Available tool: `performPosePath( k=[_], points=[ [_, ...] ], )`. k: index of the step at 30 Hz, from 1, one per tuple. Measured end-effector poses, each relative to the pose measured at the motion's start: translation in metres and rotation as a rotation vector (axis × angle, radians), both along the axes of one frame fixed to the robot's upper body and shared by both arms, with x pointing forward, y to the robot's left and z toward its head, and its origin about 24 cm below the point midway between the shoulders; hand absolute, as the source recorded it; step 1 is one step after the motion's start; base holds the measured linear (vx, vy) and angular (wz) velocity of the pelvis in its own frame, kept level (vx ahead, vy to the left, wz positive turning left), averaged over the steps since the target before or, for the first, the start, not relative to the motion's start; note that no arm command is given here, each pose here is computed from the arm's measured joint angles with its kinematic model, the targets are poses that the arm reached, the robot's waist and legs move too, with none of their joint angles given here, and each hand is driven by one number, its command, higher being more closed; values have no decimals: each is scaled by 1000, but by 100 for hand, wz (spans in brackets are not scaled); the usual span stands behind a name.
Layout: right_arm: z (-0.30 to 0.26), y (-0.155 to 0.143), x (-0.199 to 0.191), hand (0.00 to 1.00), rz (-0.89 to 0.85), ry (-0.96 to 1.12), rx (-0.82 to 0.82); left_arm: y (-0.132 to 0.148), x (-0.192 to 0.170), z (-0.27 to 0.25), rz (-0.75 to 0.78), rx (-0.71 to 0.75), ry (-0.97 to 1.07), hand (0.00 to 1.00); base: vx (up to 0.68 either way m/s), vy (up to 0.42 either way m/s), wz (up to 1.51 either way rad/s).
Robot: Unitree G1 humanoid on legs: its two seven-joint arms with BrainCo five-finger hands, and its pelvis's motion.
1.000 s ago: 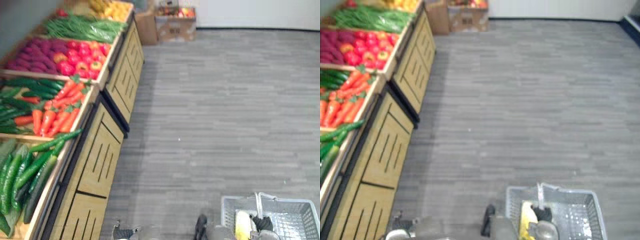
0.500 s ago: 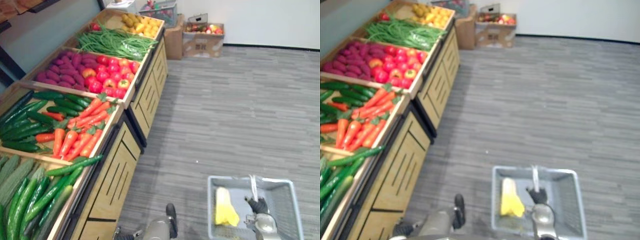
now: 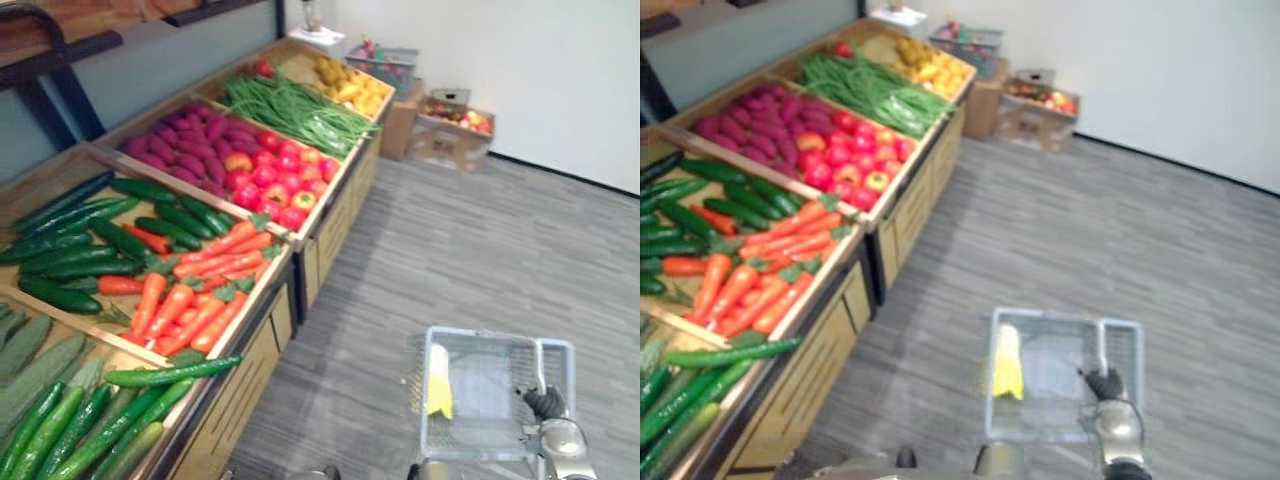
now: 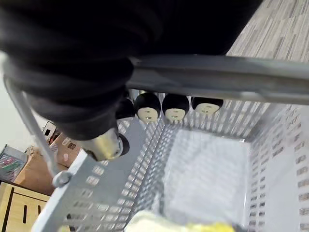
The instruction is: Pick vegetable in the basket
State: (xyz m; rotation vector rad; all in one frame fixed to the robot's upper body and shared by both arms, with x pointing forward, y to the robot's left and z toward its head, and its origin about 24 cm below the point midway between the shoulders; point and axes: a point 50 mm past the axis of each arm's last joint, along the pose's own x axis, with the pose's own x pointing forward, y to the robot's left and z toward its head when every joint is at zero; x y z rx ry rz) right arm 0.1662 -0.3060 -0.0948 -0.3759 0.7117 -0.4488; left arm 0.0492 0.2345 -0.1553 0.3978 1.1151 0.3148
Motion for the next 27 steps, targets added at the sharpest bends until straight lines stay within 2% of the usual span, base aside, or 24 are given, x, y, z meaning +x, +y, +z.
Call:
performPosePath(
  k=[2, 4, 7, 9, 13, 16, 20, 27],
  points=[
    [-3, -2, -6, 100, -32, 13, 11, 1, 0, 0, 24, 0, -5, 0, 404, -126, 81],
    [-10, -7, -26, 100, -150, 41, 31, 0, 2, 0, 63, -7, -22, 0, 410, -214, 137],
    [-17, -8, -48, 100, -225, 78, 41, 0, 1, 0, 78, -9, -20, 0, 438, -463, 144],
    [-22, -7, -57, 100, -239, 105, 50, 3, -4, -1, 110, -4, -6, 0, 310, -518, 143],
    [-20, -18, -61, 100, -290, 113, 46, -18, -10, -8, 196, -80, 16, 0, 230, -405, 108],
    [-22, -19, -69, 100, -299, 137, 50, -18, -12, -9, 197, -81, 27, 0, 184, -399, 86],
    [-22, -21, -68, 100, -324, 125, 58, -18, -10, -9, 196, -82, 32, 0, -34, -184, 68],
    [-24, -16, -68, 100, -352, 115, 85, -17, -13, -9, 194, -76, 47, 0, -81, 63, 10]
  ],
)
